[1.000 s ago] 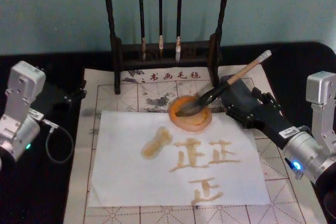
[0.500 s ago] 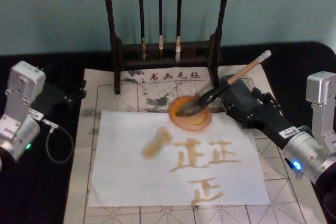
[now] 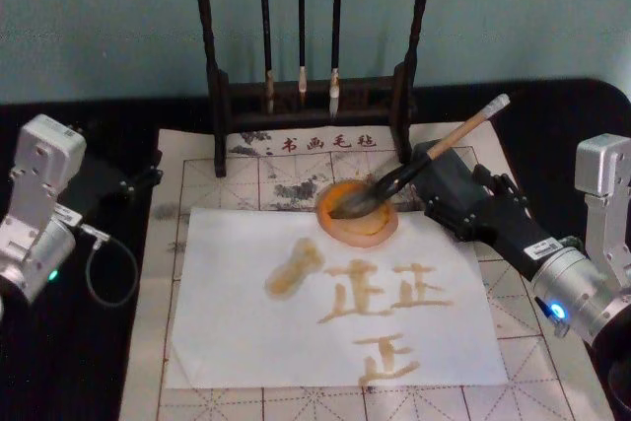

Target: Pick up the brush from the inkstone, write on the paper, then place the brush back to its original position.

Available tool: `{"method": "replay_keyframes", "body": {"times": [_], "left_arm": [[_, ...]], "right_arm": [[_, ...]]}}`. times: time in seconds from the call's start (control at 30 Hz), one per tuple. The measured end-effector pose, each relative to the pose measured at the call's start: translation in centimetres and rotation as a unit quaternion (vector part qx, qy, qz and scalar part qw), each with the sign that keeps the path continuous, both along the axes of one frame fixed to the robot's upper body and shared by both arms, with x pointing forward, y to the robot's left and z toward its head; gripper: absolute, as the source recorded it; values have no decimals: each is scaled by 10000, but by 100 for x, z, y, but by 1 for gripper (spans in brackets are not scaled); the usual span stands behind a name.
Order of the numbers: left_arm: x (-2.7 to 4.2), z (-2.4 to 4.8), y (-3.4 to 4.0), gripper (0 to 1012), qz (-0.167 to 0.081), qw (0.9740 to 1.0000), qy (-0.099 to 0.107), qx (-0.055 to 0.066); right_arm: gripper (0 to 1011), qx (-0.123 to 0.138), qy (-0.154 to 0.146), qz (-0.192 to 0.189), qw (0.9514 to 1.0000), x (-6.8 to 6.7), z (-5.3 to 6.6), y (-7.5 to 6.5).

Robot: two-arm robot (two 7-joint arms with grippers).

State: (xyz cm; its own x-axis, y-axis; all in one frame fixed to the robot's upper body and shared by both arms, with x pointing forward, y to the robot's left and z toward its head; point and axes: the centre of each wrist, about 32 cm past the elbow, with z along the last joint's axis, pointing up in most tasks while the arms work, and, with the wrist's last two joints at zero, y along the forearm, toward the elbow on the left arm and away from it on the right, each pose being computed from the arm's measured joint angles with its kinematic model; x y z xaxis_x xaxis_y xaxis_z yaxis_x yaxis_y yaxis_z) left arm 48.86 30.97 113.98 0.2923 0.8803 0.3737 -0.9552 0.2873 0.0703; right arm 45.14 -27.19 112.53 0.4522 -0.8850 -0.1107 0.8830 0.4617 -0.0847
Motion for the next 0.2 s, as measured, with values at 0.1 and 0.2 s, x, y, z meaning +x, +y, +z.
{"method": "replay_keyframes", "body": {"times": [0.1, 0.2], "left_arm": [[0, 0, 0, 1001, 0, 10000, 0, 0], [0, 0, 0, 1001, 0, 10000, 0, 0]], "right_arm": [[1002, 0, 0, 0, 10000, 0, 0, 0], [1002, 0, 0, 0, 10000, 0, 0, 0]]}}
